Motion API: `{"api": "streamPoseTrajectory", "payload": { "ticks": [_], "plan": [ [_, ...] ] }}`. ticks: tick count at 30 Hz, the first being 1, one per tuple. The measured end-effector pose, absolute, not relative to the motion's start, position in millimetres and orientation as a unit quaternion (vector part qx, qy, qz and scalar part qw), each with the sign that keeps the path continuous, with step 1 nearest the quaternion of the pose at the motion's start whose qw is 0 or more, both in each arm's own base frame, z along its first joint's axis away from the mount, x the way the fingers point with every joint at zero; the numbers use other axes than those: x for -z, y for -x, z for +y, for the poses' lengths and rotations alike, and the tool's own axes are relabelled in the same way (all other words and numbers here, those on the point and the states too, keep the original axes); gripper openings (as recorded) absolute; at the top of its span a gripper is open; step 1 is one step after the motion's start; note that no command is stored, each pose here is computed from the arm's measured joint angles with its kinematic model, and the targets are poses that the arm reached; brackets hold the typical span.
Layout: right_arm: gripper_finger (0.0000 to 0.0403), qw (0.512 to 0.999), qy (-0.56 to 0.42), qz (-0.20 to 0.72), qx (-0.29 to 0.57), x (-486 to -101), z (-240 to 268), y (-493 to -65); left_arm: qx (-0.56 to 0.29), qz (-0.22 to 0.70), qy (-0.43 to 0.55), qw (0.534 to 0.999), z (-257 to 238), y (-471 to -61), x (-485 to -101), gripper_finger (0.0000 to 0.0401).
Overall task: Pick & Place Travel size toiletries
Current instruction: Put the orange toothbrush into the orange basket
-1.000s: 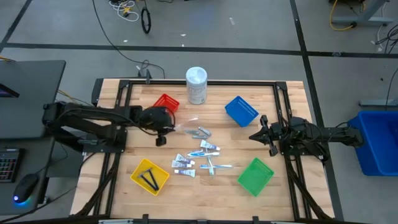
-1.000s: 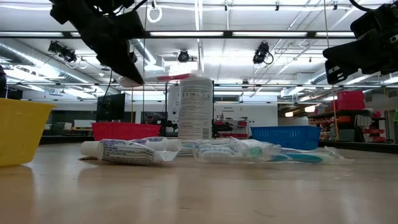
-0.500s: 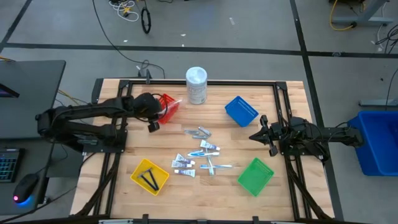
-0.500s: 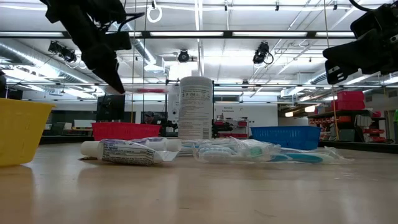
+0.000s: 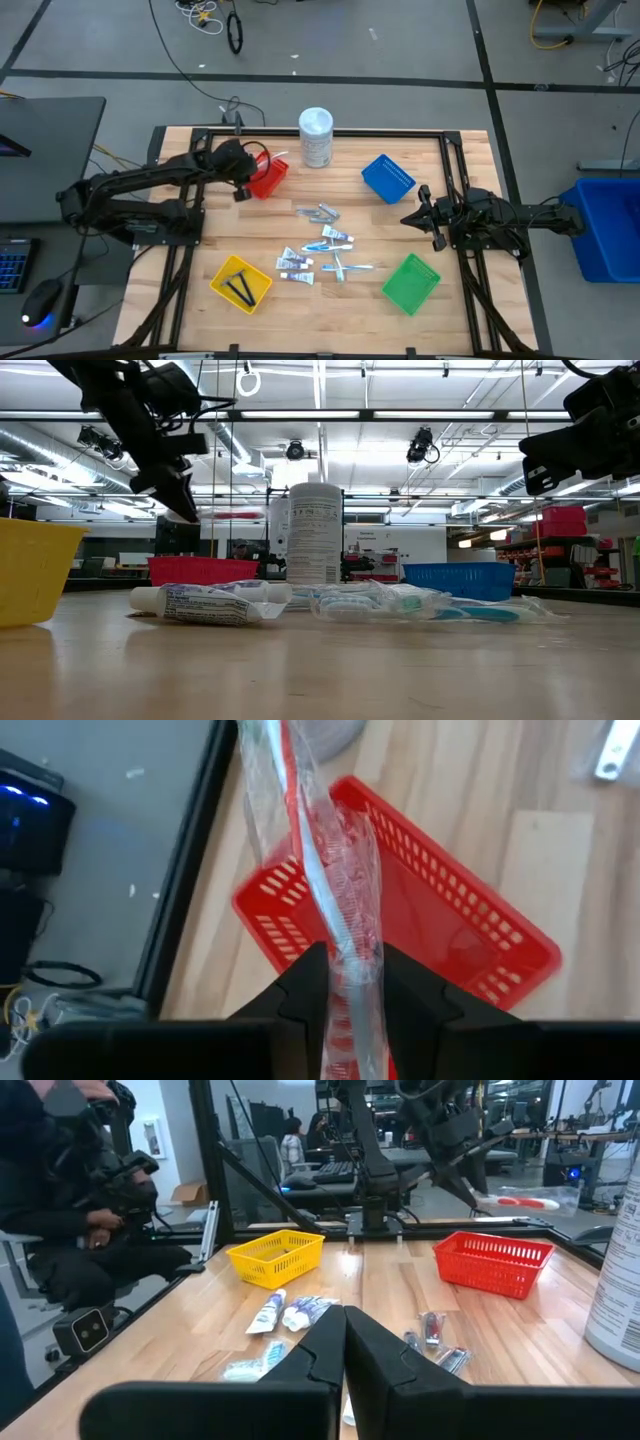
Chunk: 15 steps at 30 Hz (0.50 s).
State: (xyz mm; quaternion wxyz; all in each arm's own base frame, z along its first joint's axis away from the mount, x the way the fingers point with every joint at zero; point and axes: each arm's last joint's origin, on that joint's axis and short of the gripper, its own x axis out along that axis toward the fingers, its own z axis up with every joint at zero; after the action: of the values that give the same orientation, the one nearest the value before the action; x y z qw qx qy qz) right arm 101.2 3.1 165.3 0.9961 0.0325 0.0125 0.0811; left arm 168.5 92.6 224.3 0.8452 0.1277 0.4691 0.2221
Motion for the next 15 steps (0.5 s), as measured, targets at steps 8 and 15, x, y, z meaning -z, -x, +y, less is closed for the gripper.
{"api": "streamPoseTrajectory", "payload": {
  "ticks": [8, 15],
  "plan": [
    [0.0013, 0.996, -0.033, 0.013, -0.081, -165.3, 3.1, -101.2, -0.21, 0.46, -0.121, 0.854, 93.5, -164.8, -201.6, 0.0084],
    [0.0013, 0.996, -0.033, 0.013, -0.081, -165.2, 3.1, -101.2, -0.213, 0.447, -0.116, 0.861, 95.5, -162.3, -188.4, 0.0089]
  ]
}}
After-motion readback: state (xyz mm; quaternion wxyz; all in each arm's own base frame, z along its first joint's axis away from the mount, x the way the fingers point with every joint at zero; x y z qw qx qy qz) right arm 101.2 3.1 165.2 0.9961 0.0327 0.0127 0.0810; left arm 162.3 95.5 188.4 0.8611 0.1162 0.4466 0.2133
